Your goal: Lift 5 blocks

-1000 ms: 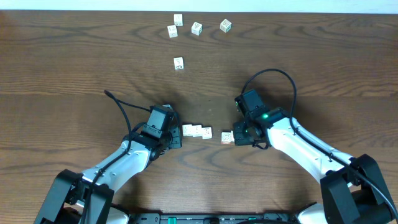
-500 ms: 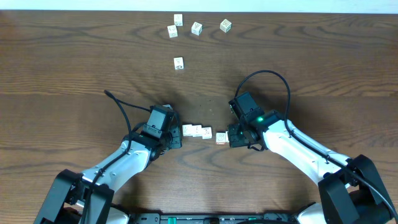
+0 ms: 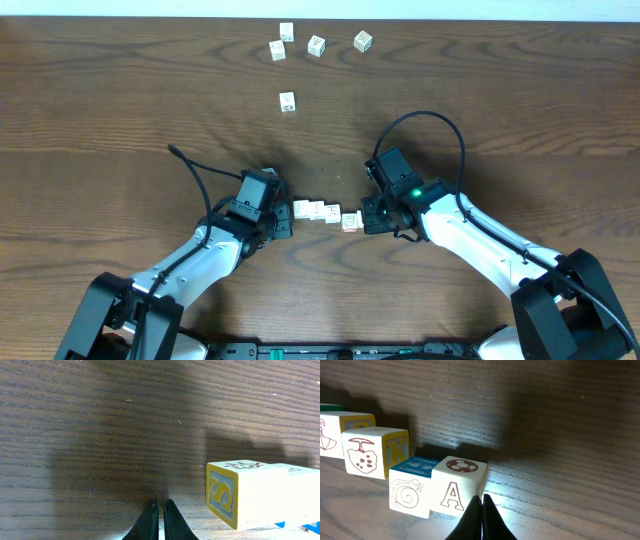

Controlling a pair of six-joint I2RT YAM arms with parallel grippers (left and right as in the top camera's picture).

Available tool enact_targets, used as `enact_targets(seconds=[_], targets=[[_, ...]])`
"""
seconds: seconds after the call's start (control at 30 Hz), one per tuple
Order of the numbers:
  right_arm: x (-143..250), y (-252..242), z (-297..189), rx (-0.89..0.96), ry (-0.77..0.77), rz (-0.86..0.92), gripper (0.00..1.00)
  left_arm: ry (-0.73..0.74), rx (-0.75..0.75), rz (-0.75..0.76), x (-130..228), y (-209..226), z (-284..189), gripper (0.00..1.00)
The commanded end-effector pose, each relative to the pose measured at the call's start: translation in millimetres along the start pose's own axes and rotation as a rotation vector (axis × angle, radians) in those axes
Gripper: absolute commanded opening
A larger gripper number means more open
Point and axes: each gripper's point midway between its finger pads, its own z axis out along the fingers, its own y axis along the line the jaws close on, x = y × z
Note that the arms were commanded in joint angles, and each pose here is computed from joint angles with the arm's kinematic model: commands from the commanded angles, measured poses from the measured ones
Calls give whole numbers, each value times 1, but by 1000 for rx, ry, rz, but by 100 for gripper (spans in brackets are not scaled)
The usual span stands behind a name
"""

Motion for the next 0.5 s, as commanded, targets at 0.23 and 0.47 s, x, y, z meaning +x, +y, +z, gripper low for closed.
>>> enact_targets(seconds=[0.23, 0.47], targets=[[5, -3, 4, 26, 10, 7, 1, -8, -10, 8, 0, 2, -2, 7], [24, -17, 2, 91, 87, 0, 1, -8, -10, 8, 0, 2, -2, 7]])
